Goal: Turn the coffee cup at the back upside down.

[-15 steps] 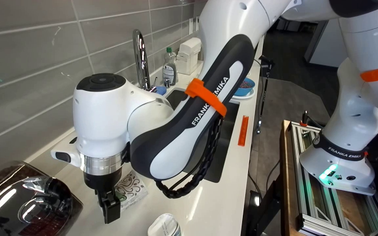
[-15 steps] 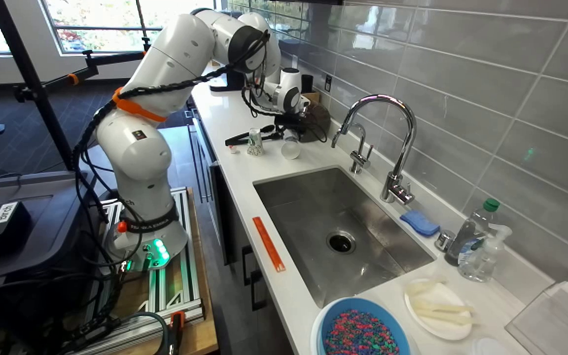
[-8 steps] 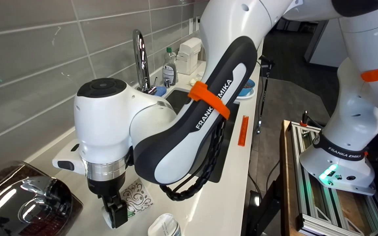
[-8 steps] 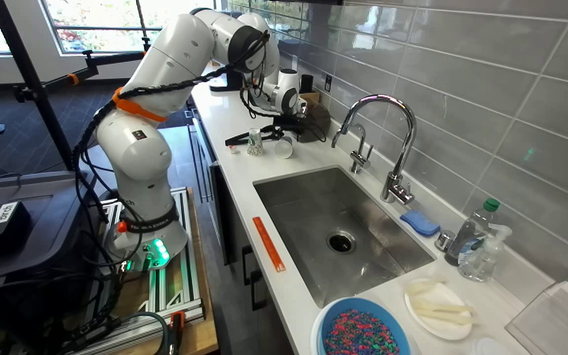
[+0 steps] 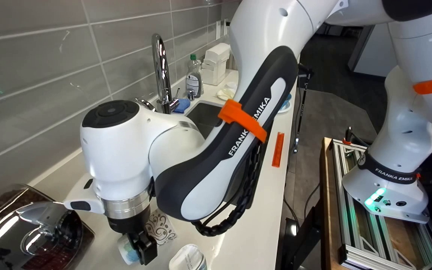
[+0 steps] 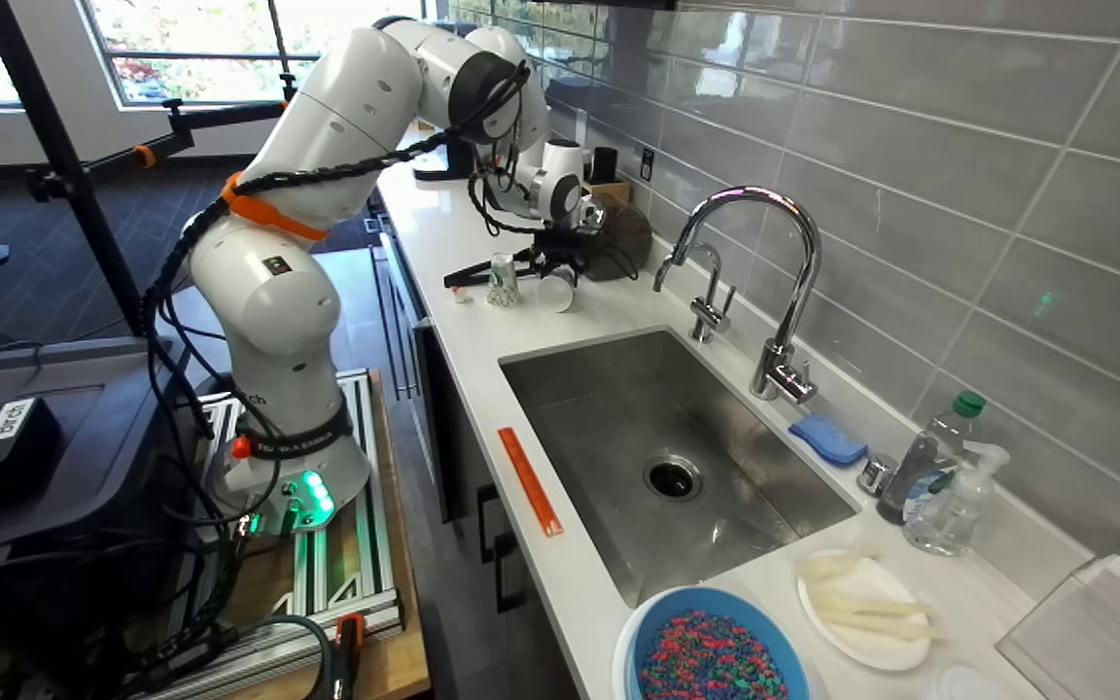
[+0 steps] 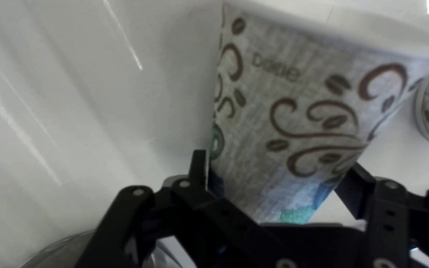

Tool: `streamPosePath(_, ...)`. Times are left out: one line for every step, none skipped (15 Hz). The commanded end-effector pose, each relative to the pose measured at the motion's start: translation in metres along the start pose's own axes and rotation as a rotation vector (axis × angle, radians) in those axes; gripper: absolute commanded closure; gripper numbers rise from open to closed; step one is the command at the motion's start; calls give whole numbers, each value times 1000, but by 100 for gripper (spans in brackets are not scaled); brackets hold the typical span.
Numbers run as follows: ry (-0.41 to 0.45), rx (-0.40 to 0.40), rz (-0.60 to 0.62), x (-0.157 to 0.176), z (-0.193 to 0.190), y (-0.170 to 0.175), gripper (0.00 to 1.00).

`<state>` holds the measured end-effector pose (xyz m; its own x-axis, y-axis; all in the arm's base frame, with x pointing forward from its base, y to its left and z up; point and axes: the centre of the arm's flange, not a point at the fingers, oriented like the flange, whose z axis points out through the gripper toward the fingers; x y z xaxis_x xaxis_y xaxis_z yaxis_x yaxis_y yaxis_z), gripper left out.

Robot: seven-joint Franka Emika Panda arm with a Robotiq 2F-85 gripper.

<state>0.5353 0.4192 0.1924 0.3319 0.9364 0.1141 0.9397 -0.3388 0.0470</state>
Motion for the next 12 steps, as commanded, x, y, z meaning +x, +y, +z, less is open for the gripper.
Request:
streamPosePath(0, 14, -26, 4, 4, -1, 44)
streamPosePath(18, 20, -21, 3, 2, 0, 55)
streamPosePath(39, 22, -10, 3, -1, 1, 58)
streamPosePath(56, 26, -2, 2, -3, 2, 60)
streamPosePath(83, 30, 12, 0, -6, 4, 63)
streamPosePath(114, 33, 28, -1, -10, 5, 63)
streamPosePath(150, 37, 49, -3, -14, 8, 63)
streamPosePath(181, 38, 80, -7, -17, 10, 64)
streamPosePath(214, 34, 108, -11, -20, 12, 63)
streamPosePath(251, 30, 144, -18, -23, 13, 63)
streamPosePath(283, 21, 173, -25, -25, 15, 64)
streamPosePath(316, 11, 200, -30, -29, 16, 64)
